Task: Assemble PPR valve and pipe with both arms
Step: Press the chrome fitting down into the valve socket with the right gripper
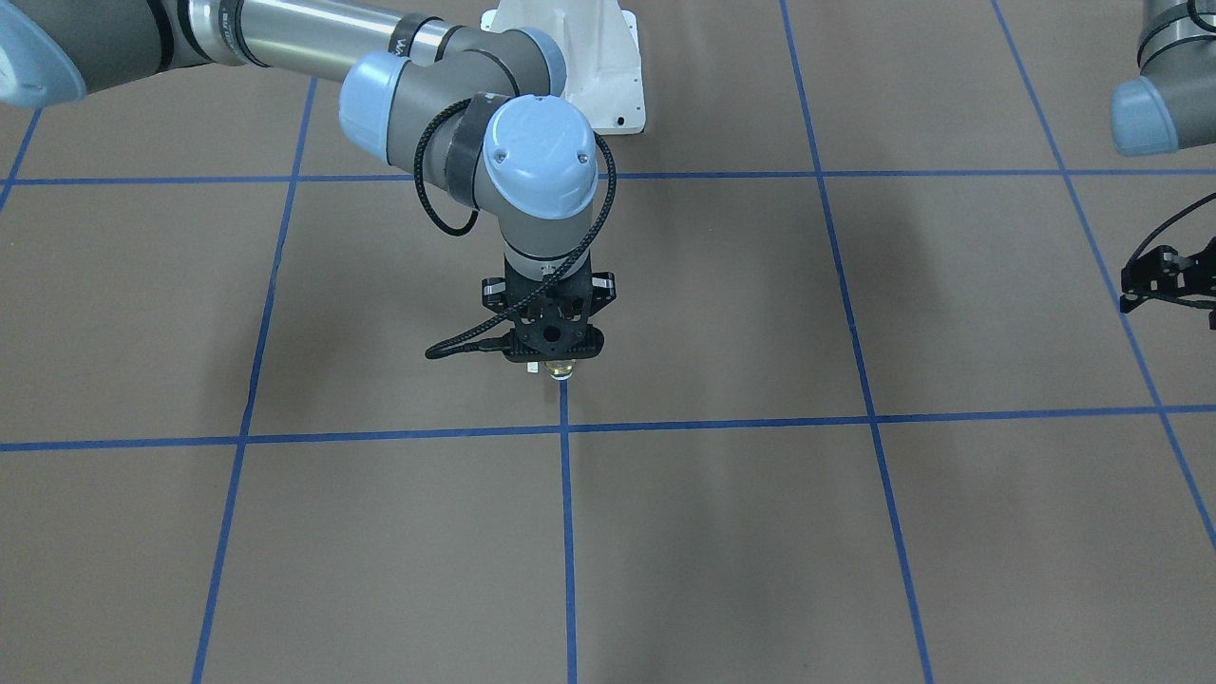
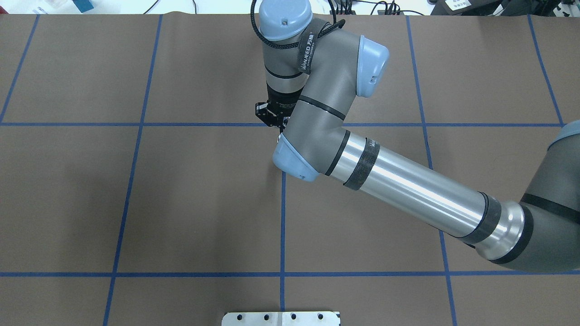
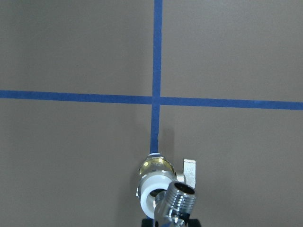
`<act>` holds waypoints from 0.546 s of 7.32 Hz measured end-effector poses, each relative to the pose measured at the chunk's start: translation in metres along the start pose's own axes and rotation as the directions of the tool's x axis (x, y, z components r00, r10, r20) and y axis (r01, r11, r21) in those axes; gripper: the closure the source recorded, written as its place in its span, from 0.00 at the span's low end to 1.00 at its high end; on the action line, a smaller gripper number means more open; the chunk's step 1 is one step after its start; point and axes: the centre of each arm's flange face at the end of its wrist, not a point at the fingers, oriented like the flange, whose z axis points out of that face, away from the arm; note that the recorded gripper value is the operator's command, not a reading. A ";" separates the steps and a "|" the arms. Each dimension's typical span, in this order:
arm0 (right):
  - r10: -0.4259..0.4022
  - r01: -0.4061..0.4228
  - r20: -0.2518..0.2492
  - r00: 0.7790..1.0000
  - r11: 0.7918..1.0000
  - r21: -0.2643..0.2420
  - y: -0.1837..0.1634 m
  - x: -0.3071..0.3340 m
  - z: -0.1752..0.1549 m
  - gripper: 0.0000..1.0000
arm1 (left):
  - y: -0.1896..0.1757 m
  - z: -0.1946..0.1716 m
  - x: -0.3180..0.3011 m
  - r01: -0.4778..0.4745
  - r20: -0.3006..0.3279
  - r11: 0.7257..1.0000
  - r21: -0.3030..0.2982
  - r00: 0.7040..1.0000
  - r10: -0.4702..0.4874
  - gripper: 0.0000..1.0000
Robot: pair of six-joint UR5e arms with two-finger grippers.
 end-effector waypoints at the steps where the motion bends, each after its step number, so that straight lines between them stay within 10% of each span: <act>1: -0.004 0.004 0.004 1.000 1.000 0.003 0.000 -0.001 0.001 1.00 | 0.000 0.001 0.000 0.001 0.000 1.000 -0.001 1.000 -0.001 0.00; 4: -0.015 0.014 0.017 1.000 1.000 0.010 -0.002 -0.003 0.006 1.00 | 0.000 0.001 -0.001 0.002 0.000 1.000 -0.002 1.000 -0.002 0.00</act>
